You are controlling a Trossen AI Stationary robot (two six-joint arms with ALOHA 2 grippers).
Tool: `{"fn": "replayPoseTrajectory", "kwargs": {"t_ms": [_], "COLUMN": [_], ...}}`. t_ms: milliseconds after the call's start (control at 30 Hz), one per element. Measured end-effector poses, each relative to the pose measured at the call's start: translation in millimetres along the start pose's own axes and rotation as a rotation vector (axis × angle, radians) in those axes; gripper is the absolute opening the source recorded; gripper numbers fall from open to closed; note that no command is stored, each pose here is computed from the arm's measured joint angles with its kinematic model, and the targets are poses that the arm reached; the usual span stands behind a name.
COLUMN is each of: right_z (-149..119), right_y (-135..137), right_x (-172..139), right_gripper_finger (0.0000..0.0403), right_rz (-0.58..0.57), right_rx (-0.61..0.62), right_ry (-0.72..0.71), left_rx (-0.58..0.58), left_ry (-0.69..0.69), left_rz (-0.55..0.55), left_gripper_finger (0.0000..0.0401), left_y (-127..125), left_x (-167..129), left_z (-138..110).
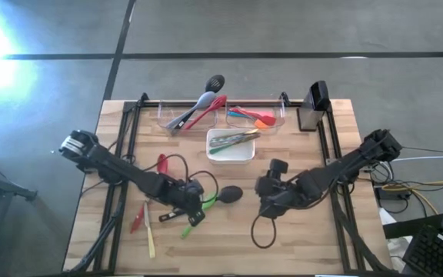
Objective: Pick & Place Kitchen Items
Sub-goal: Put the green spatula into the right transparent bin
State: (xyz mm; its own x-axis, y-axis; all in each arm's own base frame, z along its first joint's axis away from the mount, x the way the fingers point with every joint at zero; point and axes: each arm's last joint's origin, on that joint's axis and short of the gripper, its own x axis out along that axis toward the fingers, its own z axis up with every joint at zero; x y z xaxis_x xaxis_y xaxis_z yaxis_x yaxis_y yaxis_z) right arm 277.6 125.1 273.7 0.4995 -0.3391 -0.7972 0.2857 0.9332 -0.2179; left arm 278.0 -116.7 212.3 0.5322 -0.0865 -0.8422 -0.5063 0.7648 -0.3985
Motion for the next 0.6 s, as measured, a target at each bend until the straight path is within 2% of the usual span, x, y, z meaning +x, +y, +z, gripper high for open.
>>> {"fn": "replayPoseTrajectory", "kwargs": {"t_ms": [200, 600], "right_z": [-1.4, -0.1], "right_y": [2.9, 3.1], "right_x": [-2.2, -2.1], "right_gripper_finger": [0.0203, 0.0203], "right_rz": [0.001, -0.003], "right_rx": [-0.006, 0.002], "right_ry": [-0.011, -0.027], "left_rx": [-0.042, -0.068], "left_ry": [0.046, 0.073], "left_rz": [0.065, 0.100], "left_gripper_finger": [0.0126, 0.0126], "left_y": [2.3, 1.5], "left_x": [19.8, 47.1], "left_z": [-8.5, -16.6]}}
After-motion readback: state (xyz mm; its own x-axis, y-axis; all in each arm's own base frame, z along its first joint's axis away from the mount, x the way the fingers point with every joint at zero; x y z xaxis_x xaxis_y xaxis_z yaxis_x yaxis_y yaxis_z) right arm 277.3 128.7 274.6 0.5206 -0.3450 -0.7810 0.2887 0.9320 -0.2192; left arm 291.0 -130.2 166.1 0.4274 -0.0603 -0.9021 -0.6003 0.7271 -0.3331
